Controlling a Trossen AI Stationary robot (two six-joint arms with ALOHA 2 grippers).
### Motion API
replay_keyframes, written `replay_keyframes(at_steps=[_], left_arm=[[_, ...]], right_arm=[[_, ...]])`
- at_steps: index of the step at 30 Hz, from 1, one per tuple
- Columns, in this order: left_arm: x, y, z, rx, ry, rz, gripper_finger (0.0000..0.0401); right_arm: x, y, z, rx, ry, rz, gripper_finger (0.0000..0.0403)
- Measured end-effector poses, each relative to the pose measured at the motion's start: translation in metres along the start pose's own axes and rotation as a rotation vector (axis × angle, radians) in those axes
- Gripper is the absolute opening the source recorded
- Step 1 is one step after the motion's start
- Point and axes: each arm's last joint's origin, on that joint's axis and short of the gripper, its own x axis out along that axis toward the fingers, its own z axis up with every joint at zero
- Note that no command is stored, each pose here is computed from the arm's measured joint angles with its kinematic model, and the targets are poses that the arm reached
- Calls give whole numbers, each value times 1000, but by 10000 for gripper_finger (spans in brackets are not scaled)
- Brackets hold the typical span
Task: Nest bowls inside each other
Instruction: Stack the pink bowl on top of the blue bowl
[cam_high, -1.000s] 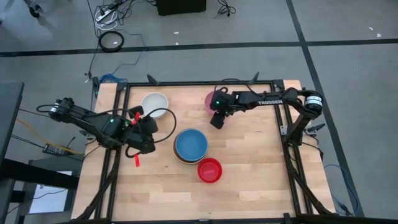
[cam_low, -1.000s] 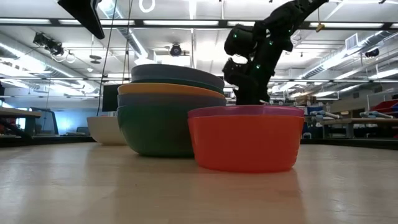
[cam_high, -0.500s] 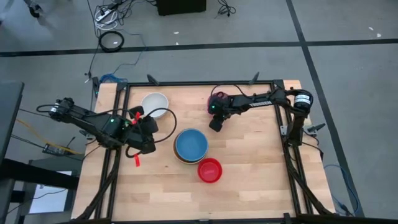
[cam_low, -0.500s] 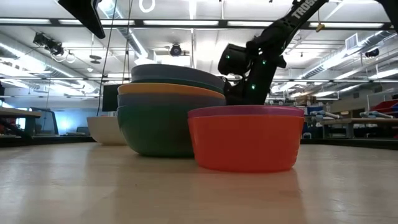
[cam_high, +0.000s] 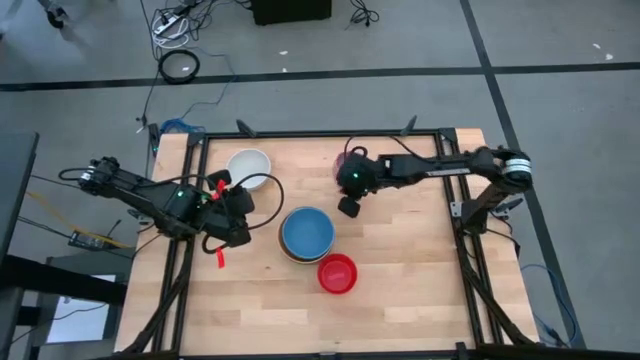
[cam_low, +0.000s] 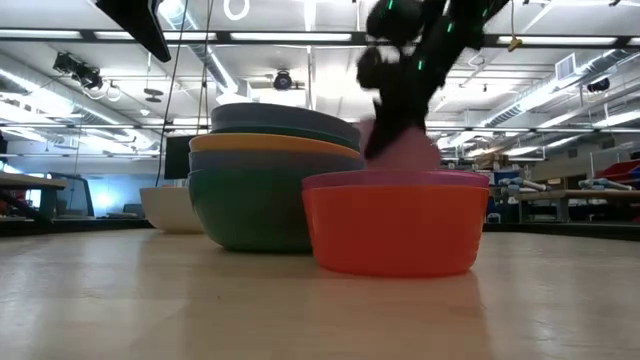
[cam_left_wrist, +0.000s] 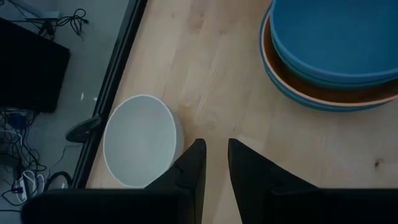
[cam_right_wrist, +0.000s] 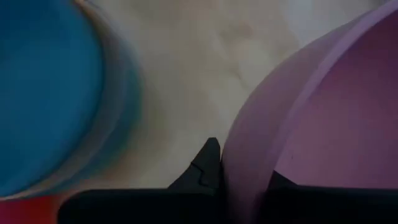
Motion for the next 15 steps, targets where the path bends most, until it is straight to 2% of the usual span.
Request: replay_keyframes(at_steps=[9,12,15], left_arm=[[4,6,2,-35,1,39,76],[7,10,4,-68,8,61,76],[10,15,5,-92,16,95,76]], right_arm=[[-63,91,25,-162,-269,250,1],[-70,116,30,-205,-321,303,1],[-64,131,29,-226,-302,314,1]])
